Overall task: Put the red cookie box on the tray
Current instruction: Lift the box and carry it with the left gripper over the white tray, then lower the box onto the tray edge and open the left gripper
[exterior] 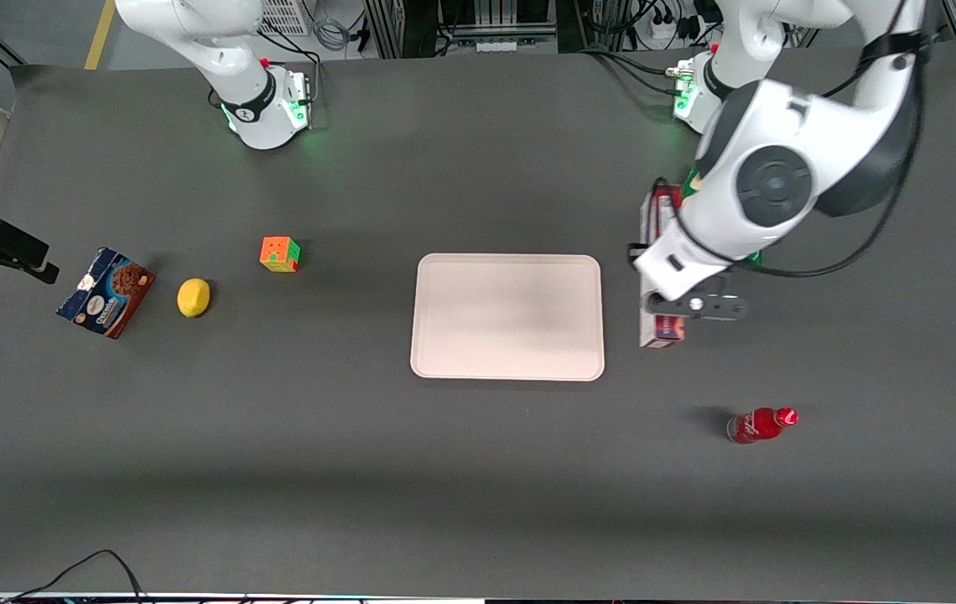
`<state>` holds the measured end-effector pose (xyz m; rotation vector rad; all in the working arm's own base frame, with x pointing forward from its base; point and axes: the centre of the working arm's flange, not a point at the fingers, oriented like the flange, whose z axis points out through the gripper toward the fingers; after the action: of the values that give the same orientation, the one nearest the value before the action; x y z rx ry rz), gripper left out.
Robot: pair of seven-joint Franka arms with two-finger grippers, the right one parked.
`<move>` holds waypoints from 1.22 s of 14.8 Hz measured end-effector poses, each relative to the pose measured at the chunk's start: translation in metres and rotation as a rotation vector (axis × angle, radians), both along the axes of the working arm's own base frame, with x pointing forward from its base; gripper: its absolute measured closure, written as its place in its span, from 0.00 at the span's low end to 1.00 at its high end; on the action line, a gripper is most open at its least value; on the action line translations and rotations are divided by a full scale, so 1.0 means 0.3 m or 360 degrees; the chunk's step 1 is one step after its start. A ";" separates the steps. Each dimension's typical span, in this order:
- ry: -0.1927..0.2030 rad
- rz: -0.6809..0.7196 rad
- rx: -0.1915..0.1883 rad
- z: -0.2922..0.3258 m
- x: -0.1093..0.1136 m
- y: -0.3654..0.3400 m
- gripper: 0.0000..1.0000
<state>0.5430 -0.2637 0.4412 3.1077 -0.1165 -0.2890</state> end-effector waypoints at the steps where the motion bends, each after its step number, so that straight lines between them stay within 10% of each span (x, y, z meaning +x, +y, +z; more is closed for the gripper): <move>1: -0.0013 0.0017 -0.0002 -0.052 -0.001 -0.042 0.66; 6: -0.0113 0.0036 -0.0039 -0.408 -0.047 -0.197 0.66; 18: -0.0130 0.0140 -0.0022 -0.670 -0.103 -0.303 0.66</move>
<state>0.5121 -0.3548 0.2403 3.1006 0.0174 -0.1589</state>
